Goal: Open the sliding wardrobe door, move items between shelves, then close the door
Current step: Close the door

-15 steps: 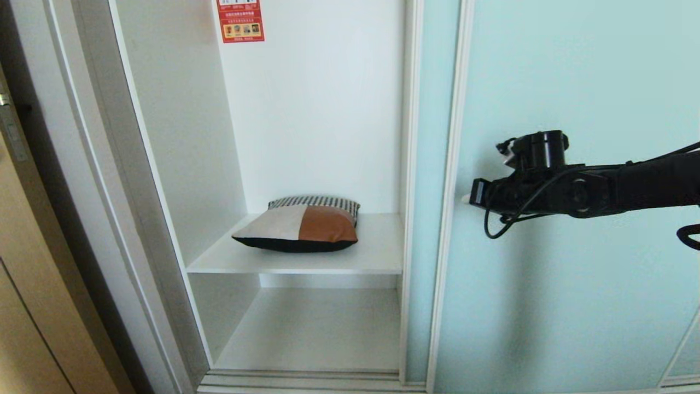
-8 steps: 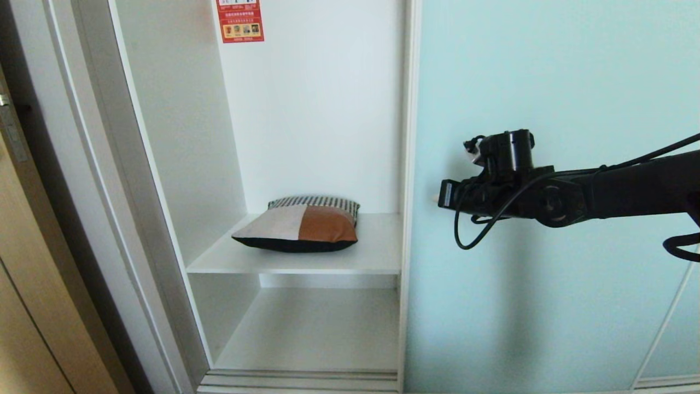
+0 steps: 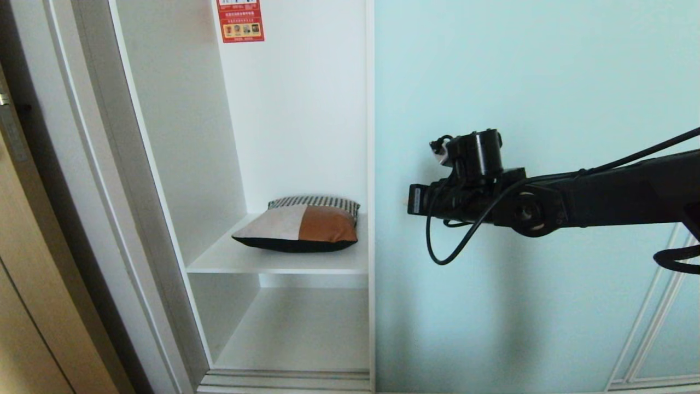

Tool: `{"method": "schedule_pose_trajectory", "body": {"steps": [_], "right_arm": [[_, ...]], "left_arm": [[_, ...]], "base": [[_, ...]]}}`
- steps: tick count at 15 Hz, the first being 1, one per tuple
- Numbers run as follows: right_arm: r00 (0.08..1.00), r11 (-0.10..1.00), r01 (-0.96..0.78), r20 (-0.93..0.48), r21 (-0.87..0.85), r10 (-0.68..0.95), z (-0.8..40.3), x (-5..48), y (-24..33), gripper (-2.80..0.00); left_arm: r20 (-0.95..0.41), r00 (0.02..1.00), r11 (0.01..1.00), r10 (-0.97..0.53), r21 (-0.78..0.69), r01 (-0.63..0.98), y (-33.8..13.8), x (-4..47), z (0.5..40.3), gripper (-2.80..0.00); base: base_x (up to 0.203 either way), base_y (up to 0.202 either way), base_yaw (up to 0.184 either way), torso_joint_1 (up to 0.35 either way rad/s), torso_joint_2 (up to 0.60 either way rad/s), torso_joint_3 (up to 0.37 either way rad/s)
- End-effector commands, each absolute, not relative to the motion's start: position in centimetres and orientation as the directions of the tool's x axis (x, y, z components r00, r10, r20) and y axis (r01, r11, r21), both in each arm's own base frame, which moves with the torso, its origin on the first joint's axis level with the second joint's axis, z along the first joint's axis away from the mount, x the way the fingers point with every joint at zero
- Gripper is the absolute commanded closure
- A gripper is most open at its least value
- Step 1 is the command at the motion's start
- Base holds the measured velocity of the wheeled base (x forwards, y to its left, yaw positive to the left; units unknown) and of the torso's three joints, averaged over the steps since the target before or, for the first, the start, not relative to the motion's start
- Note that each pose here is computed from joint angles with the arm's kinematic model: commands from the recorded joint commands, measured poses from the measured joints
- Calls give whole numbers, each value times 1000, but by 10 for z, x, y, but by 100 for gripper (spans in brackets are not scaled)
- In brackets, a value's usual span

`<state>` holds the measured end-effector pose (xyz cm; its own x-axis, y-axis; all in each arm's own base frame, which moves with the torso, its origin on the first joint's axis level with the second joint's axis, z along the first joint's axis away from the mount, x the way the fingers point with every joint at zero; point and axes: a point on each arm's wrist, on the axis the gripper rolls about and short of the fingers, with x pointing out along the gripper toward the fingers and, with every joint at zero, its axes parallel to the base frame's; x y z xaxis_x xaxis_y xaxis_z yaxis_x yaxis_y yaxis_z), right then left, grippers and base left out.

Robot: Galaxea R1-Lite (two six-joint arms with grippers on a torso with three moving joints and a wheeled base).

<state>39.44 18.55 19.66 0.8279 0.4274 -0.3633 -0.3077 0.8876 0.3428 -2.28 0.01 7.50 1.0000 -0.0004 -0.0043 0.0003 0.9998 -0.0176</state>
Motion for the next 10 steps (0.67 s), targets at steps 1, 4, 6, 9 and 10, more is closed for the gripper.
{"method": "schedule_pose_trajectory", "body": {"steps": [1, 4, 6, 9, 10], "right_arm": [[826, 890, -305, -372, 337, 424, 195, 389, 190, 0], [829, 886, -314, -357, 340, 431, 201, 385, 188, 0], [829, 883, -320, -351, 343, 436, 207, 377, 186, 0], [839, 877, -328, -319, 350, 441, 223, 361, 177, 0], [846, 875, -332, -298, 353, 442, 231, 352, 171, 0]], "left_arm": [[-6, 1000, 1000, 0, -18, 0, 0, -23, 75, 0], [-6, 1000, 1000, 0, -18, 0, 0, -23, 75, 0], [-6, 1000, 1000, 0, -18, 0, 0, -23, 75, 0], [-6, 1000, 1000, 0, -18, 0, 0, -23, 75, 0], [-6, 1000, 1000, 0, -18, 0, 0, -23, 75, 0]], "base": [[0, 0, 0, 0, 0, 0], [0, 0, 0, 0, 0, 0], [0, 0, 0, 0, 0, 0], [0, 0, 0, 0, 0, 0], [0, 0, 0, 0, 0, 0]]}}
